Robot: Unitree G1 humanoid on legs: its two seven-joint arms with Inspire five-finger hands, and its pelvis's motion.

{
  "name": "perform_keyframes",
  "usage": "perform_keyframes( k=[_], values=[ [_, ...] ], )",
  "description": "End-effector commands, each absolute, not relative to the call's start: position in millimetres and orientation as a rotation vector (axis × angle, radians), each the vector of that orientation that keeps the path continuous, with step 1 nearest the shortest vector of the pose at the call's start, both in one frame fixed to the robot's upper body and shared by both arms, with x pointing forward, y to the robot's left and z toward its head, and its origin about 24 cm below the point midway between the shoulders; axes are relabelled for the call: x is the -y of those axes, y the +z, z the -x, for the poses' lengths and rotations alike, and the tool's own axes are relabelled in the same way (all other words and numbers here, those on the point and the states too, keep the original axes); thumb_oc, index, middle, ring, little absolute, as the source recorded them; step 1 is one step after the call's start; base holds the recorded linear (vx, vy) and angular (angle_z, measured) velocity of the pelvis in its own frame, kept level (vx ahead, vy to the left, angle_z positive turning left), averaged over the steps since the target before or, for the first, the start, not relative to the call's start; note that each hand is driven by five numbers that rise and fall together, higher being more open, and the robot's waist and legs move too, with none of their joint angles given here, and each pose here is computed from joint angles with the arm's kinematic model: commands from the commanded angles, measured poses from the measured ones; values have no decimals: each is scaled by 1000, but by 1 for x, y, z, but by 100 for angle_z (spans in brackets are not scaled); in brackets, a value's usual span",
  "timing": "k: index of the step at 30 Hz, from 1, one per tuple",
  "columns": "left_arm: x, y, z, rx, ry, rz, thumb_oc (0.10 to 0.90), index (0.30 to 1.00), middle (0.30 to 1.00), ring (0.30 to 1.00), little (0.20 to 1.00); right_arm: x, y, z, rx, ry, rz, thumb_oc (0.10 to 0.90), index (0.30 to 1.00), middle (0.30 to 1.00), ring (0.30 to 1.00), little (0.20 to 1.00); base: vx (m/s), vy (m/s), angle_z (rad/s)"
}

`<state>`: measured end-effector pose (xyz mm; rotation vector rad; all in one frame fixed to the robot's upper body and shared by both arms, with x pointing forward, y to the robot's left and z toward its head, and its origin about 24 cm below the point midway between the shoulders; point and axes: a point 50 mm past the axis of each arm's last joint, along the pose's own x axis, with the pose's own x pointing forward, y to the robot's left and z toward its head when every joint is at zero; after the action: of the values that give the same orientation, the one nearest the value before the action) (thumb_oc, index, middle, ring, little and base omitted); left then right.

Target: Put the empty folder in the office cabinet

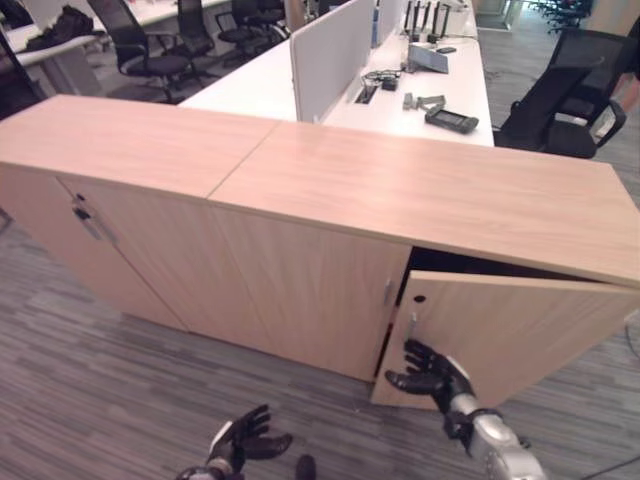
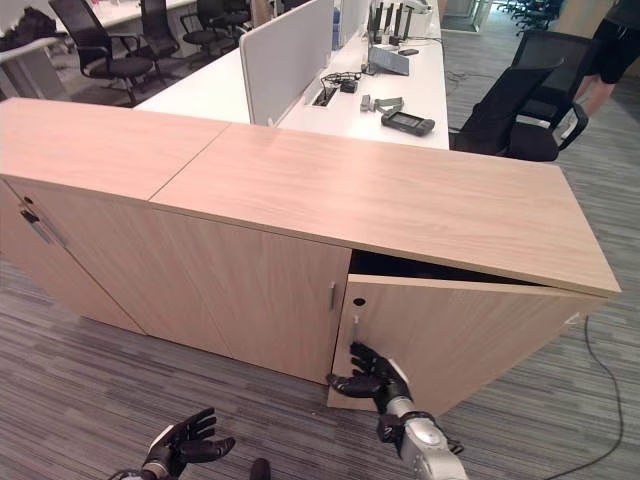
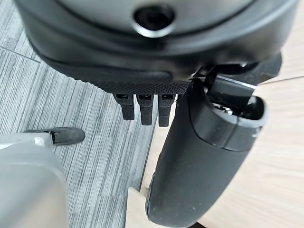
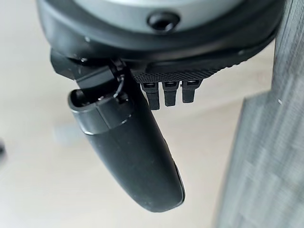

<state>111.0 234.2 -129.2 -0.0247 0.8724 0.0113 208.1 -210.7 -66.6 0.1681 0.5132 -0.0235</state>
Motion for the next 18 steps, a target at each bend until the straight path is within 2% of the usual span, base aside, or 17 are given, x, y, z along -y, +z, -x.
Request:
perform_keyframes(
  k=[1,10,18],
  values=[
    [-236,-115,-142,-750,-49,-4,800,900,900,900,900,252,-4,-263,-150,-202,-191,800,900,900,900,900,24,-60,-7],
    [-233,-113,-141,-750,-109,-2,800,900,900,900,900,302,23,-292,-163,-308,-52,800,900,900,900,900,8,-47,-1],
    [-227,-114,-141,-765,-166,-16,800,900,900,900,900,322,59,-325,-160,-349,2,800,900,900,900,900,1,-14,0]
  ],
)
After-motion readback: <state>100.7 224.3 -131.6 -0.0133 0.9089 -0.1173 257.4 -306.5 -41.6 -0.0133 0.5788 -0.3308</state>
